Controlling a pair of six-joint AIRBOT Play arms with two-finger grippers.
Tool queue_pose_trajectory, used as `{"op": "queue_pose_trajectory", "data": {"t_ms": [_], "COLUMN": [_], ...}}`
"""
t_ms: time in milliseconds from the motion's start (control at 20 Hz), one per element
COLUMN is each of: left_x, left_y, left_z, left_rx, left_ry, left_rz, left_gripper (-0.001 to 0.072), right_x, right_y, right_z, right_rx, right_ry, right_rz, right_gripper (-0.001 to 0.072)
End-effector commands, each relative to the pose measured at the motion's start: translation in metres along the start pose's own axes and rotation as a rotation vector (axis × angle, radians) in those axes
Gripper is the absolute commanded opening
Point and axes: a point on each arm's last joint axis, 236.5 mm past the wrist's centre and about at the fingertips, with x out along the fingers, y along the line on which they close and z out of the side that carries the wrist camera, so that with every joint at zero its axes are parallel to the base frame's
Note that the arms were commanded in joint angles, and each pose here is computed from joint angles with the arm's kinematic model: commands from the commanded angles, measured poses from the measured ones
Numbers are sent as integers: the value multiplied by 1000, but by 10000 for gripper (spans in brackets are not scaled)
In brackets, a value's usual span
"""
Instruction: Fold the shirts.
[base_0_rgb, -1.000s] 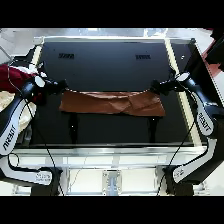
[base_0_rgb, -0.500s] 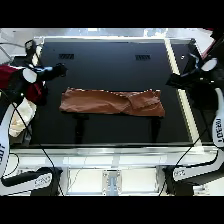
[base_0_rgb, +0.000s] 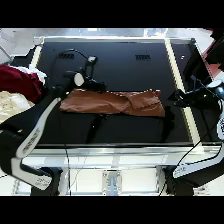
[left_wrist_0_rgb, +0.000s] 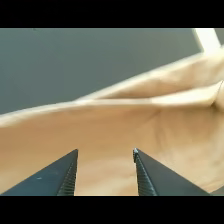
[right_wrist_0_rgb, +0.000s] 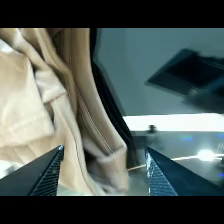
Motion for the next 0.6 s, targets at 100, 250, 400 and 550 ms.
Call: {"op": "queue_pose_trajectory", "data": {"t_ms": [100,250,400,550], "left_x": [39,37,34,34], "left_y": [-12,-12,-13,-13], "left_z": [-17,-29,-39,-40], "left_rx": [8,9,10,9], "left_ry": [158,210,255,260], "left_rz": [-24,-27,-30,-31], "left_gripper": [96,84,85,85], "right_x": [39,53,69,87], "right_y": [18,27,45,66], "right_z": [19,19,17,4], "right_rx": [80,72,28,-5], "right_ry": [-50,-38,-33,22], "right_rz": [250,251,233,236], "right_gripper": [597,597,598,598]}}
